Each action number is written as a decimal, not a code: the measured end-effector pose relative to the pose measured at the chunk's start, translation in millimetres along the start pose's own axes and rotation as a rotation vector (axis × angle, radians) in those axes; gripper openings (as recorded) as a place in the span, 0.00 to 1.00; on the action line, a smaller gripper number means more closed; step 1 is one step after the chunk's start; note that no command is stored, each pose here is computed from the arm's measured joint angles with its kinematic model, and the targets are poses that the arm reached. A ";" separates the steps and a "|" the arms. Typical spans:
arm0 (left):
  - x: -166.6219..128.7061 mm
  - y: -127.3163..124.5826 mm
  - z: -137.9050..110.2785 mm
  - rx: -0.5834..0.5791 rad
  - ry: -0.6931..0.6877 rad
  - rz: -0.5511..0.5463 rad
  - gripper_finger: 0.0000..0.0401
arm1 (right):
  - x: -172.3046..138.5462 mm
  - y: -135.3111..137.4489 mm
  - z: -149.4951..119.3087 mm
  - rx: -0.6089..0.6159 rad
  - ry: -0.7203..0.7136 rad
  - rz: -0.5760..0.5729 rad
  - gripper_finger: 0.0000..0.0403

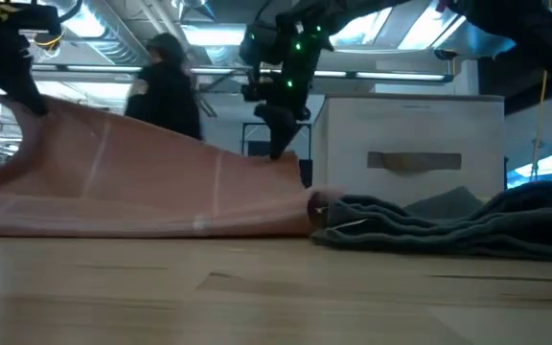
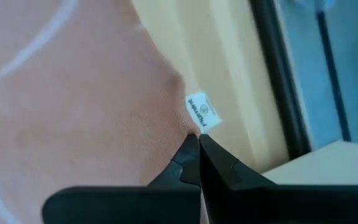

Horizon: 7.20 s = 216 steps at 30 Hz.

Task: Fold towel
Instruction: Fold the brown towel

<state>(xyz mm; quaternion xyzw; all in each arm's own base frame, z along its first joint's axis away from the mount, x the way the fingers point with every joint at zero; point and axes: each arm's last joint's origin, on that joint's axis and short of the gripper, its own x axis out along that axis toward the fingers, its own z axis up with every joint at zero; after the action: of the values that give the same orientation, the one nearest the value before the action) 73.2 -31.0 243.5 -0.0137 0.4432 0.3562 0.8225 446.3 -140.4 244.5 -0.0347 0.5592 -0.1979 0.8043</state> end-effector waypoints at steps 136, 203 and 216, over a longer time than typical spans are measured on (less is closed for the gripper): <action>85.3 -105.0 26.0 -0.088 0.101 -0.380 0.44 | 11.3 148.8 -192.0 -0.164 -0.526 0.753 0.55; 85.7 -106.0 29.0 -0.126 0.053 -0.356 0.44 | 44.9 158.7 -182.6 -0.132 -0.542 0.513 0.55; 86.1 -104.9 28.4 -0.121 0.049 -0.335 0.44 | 34.3 169.2 -185.7 -0.136 -0.453 1.048 0.55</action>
<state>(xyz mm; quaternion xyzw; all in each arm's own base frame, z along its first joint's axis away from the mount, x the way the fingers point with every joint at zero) 186.9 -50.2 166.4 -0.1456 0.4324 0.2396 0.8570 334.2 33.6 98.1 0.1538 0.3270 0.2758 0.8907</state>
